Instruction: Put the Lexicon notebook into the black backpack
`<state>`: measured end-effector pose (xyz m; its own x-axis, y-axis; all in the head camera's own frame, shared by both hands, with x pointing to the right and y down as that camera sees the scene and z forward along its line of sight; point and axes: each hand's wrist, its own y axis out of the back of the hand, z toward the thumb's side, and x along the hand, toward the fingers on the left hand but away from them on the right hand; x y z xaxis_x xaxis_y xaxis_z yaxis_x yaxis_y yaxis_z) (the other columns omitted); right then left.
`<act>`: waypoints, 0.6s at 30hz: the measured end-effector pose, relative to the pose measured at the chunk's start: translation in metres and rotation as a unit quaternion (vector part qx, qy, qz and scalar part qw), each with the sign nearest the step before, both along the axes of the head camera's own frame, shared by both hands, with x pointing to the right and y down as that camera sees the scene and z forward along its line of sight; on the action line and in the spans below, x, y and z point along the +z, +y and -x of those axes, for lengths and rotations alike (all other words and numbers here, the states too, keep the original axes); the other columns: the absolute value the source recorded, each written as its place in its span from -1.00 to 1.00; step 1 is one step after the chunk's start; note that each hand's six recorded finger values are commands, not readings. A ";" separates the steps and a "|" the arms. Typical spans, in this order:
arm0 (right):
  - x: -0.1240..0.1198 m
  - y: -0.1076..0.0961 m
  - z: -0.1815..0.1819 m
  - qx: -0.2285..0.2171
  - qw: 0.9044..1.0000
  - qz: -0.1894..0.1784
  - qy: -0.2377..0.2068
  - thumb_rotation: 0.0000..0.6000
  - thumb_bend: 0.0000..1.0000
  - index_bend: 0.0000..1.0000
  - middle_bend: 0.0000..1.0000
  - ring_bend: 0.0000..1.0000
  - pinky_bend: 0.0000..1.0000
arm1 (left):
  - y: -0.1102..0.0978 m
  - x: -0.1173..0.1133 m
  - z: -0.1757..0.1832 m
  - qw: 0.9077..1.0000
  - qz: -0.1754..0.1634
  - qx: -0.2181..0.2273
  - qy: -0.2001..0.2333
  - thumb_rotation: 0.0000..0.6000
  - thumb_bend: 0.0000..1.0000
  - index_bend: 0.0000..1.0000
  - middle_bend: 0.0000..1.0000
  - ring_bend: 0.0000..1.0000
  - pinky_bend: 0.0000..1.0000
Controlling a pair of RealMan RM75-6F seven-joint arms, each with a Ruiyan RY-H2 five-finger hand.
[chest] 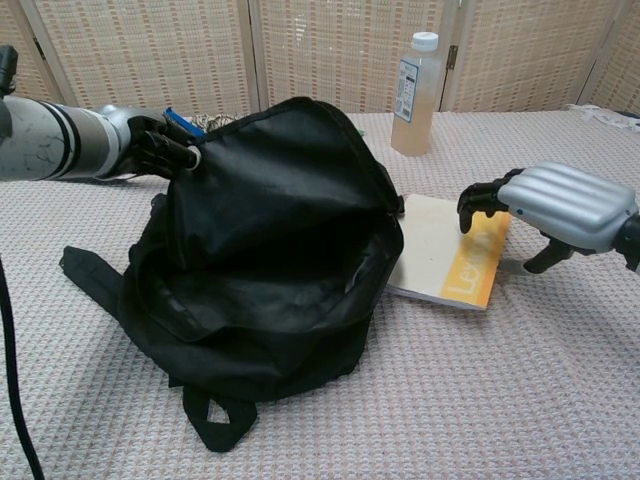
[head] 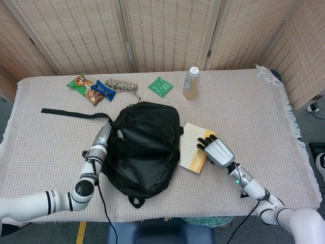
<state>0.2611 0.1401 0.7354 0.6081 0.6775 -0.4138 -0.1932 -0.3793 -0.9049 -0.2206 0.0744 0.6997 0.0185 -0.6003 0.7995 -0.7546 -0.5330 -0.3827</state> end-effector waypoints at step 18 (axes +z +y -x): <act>-0.006 -0.012 0.017 0.010 0.999 -0.029 -0.034 1.00 -0.32 -0.06 -0.30 -0.16 -0.23 | -0.002 -0.002 -0.001 1.000 -0.001 -0.008 0.005 1.00 0.54 0.43 -0.17 -0.42 -0.79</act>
<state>0.2438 0.1284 0.7298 0.6200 0.7110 -0.3317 -0.1226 -0.3298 -0.9361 -0.2192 0.0725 0.6979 0.0168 -0.6018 0.7985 -0.7664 -0.5206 -0.3763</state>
